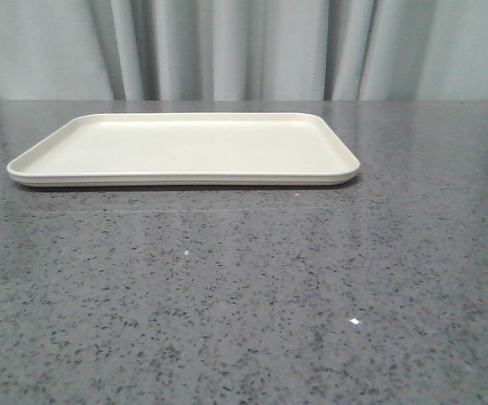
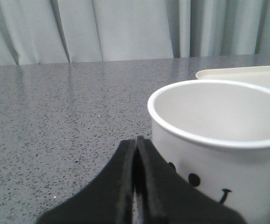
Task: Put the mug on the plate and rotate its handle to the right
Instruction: 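Move the left gripper above the white smiley mug's rim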
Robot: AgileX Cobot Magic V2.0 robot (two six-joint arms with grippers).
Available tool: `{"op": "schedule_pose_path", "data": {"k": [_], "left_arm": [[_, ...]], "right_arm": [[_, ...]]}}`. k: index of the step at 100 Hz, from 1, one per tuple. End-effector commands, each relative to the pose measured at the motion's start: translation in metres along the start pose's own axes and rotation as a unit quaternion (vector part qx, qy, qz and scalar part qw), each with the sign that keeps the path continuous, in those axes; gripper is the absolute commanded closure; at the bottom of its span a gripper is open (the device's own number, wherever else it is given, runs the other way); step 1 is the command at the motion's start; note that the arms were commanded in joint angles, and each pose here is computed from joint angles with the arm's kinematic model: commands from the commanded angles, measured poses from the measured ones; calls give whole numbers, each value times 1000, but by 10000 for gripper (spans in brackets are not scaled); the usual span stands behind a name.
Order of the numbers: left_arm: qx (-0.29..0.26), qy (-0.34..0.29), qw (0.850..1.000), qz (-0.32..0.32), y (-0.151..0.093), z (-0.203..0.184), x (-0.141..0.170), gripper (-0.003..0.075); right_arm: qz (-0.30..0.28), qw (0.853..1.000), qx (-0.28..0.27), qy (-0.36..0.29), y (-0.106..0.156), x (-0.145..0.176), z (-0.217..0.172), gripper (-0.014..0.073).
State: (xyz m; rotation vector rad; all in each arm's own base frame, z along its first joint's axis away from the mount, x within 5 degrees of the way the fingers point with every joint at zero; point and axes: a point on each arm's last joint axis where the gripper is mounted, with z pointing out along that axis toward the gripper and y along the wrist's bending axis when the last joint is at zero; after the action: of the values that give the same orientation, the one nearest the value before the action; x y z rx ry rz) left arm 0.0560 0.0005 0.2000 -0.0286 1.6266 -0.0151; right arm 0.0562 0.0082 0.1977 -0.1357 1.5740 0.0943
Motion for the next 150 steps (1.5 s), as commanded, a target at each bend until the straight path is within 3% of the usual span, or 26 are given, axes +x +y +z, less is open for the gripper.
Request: {"op": "schedule_pose_path", "data": {"k": [1, 73, 92, 107, 122, 150], "left_arm": [[1, -48, 999, -1, 0, -2, -5, 740], [1, -48, 999, -1, 0, -2, -5, 740], [2, -59, 998, -7, 0, -3, -8, 740], [7, -86, 996, -34, -1, -7, -26, 740], [16, -116, 991, -68, -2, -17, -55, 740], [38, -36, 993, -105, -9, -22, -102, 740]], "right_arm": [[0, 999, 3, -52, 0, -8, -2, 661], [0, 999, 3, -53, 0, -8, -2, 661], [0, 996, 3, -95, 0, -16, -3, 661], [5, 990, 3, -141, -1, -28, -6, 661], [16, 990, 3, -138, -1, -49, -11, 661], [17, 997, 3, -69, -3, -101, -20, 661]]}}
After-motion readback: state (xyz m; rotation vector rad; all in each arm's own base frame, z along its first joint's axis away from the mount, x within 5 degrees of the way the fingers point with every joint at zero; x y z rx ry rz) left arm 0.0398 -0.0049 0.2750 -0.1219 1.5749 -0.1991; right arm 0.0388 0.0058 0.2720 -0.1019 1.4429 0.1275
